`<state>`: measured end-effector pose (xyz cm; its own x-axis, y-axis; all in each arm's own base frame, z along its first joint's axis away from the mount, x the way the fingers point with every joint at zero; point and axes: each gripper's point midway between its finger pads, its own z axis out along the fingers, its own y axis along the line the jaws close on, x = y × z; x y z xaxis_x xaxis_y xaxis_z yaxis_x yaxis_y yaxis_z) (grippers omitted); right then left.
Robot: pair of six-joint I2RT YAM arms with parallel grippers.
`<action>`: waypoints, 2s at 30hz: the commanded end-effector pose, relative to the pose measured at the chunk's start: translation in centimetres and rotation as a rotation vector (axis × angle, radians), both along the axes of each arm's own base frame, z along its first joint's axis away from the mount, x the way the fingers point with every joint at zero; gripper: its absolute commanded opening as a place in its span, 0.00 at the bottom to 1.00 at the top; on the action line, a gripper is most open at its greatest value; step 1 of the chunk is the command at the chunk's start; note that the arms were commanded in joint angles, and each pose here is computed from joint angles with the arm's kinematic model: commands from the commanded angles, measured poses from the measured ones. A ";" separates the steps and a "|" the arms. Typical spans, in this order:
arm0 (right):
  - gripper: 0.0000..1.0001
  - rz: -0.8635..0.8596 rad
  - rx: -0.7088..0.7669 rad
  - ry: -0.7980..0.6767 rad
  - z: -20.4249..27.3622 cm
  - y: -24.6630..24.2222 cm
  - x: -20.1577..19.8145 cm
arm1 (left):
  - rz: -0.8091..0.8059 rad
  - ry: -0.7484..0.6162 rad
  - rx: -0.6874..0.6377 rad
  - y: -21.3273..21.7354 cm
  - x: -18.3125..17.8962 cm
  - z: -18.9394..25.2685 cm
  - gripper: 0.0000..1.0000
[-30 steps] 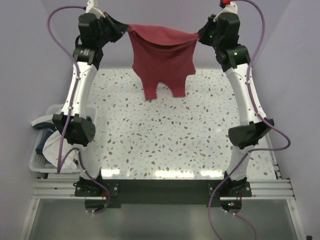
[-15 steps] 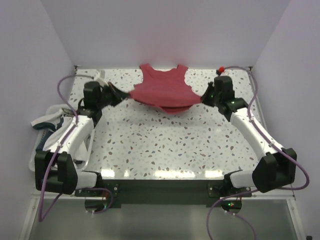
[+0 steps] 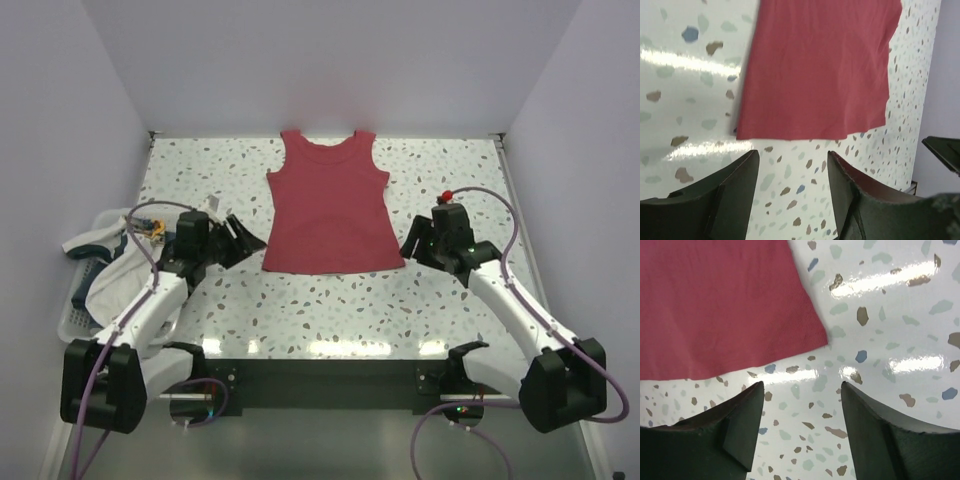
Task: Fold and stack the tank tops
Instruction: Flatten the tank top out
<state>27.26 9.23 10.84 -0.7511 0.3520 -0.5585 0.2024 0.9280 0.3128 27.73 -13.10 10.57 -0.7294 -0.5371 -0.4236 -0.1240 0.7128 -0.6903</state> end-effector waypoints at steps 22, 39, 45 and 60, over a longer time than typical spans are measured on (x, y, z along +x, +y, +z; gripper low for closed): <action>0.24 -0.028 -0.032 0.120 -9.3 4.0 6.6 | -0.026 0.155 0.230 -3.8 5.8 -8.2 0.30; 0.23 -0.194 -0.150 0.261 -8.9 -2.6 -1.8 | -0.059 0.357 0.324 -3.4 -5.9 -12.7 0.20; 0.23 -0.226 -0.140 0.248 -6.5 -3.7 -4.1 | -0.109 0.379 0.297 -4.3 -10.1 -12.2 0.21; 0.27 0.163 -0.092 0.019 0.5 10.4 -4.1 | 0.071 0.088 0.291 -0.8 2.1 0.2 0.49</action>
